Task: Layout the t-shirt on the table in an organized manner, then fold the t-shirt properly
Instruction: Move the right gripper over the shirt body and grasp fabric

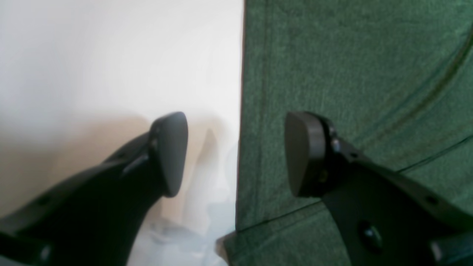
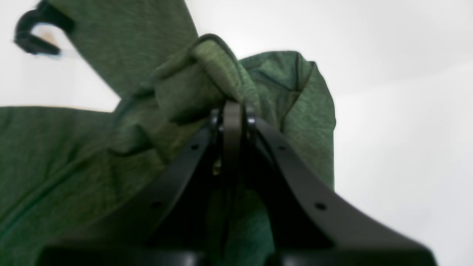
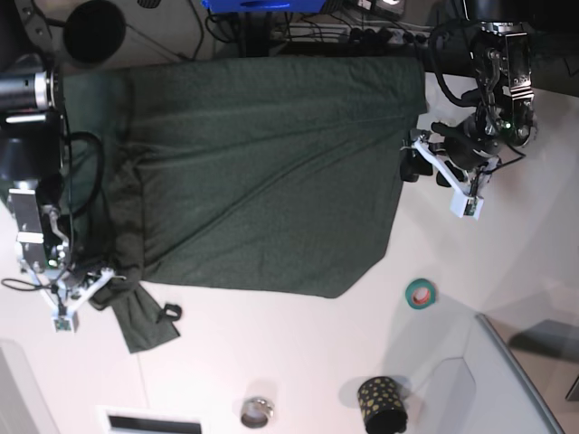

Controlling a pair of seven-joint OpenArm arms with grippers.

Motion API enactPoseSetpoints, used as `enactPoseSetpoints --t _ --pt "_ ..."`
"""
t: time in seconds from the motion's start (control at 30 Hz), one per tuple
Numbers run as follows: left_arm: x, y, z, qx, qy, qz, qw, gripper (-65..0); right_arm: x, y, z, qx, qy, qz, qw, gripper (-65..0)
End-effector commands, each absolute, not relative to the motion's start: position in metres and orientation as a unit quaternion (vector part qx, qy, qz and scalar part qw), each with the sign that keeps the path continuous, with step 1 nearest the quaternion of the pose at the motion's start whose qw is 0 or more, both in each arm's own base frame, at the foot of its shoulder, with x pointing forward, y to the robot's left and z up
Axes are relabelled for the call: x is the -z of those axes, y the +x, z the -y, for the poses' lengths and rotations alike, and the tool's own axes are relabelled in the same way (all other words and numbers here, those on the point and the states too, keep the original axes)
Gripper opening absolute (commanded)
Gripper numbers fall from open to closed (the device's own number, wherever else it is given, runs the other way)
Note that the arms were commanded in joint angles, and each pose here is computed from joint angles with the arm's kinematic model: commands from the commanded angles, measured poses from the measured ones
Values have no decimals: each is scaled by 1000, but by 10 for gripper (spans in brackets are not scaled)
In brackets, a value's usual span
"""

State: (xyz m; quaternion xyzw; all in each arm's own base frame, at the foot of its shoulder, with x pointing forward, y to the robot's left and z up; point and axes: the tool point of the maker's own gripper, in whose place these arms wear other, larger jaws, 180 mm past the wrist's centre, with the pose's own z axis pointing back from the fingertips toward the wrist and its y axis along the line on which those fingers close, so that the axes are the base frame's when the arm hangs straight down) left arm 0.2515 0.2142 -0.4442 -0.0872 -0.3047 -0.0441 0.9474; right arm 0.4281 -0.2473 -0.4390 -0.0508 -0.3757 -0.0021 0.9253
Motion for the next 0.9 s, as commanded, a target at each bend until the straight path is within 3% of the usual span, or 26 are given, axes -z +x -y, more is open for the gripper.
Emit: enactPoseSetpoints --t 0.0,0.2,0.47,0.63,0.87 --pt "436 260 -219 44 -84 322 942 -253 406 448 250 -1 -55 416 908 -648" --pt "441 257 -220 40 -85 315 944 -253 354 437 244 -3 -54 453 890 -648" --pt "438 262 -220 41 -86 321 942 -253 313 393 211 -42 -49 443 894 -648" --pt "436 266 -220 41 -85 325 941 -253 316 348 183 -62 -32 412 909 -648" --pt "435 267 -220 41 -85 325 941 -253 365 289 136 -113 29 337 934 -647"
